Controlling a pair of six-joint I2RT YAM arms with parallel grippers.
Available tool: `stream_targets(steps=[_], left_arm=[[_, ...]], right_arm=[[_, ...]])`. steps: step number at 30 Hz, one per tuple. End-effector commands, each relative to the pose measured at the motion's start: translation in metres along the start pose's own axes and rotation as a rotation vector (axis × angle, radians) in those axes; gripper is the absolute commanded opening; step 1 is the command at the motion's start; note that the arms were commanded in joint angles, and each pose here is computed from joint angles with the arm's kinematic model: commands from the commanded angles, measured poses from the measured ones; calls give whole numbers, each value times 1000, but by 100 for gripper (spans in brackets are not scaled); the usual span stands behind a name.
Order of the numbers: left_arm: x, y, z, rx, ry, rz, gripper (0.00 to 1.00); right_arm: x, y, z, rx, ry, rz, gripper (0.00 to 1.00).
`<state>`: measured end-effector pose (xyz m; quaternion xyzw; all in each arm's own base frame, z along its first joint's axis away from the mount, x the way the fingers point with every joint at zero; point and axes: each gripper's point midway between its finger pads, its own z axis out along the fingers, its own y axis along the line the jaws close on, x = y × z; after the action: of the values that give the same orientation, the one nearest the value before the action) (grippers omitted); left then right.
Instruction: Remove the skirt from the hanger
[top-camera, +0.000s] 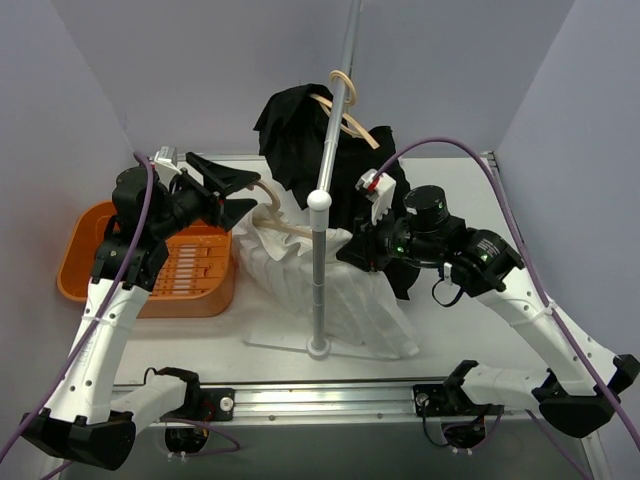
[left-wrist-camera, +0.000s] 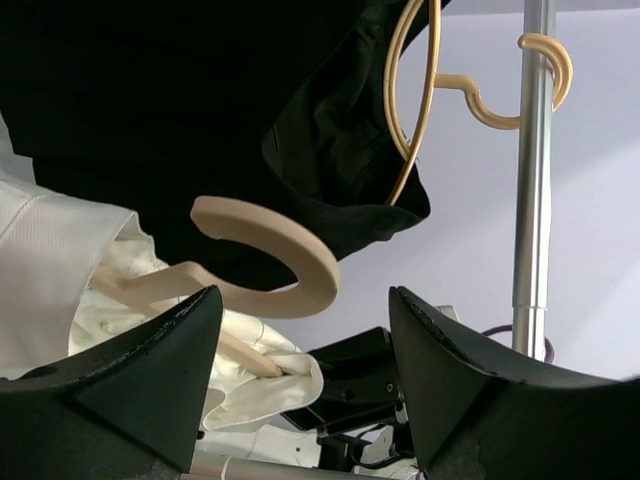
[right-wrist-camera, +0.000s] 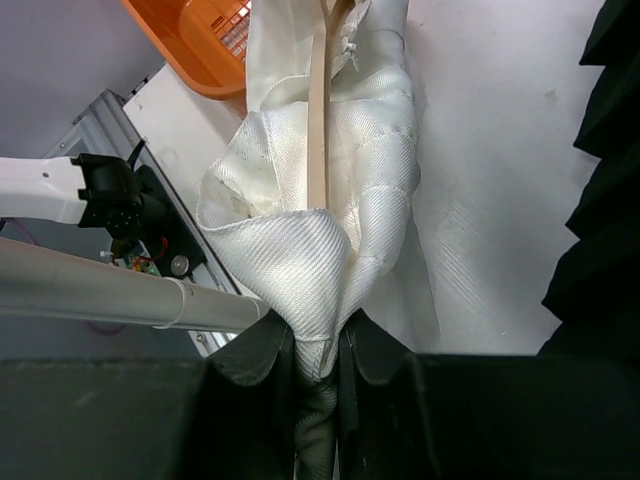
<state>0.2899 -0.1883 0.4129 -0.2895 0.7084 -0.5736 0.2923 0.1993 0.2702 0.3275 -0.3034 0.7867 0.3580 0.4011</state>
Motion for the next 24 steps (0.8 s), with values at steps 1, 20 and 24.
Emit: stream_targets(steps=[1, 20, 24], left_arm=[[-9, -19, 1, 33, -52, -51, 76], [-1, -33, 24, 75, -63, -120, 56], [0, -35, 25, 99, -59, -128, 37]], right_arm=[[-23, 26, 1, -101, -81, -60, 0], [-12, 25, 3, -77, -52, -93, 0], [-9, 23, 3, -66, -47, -91, 0]])
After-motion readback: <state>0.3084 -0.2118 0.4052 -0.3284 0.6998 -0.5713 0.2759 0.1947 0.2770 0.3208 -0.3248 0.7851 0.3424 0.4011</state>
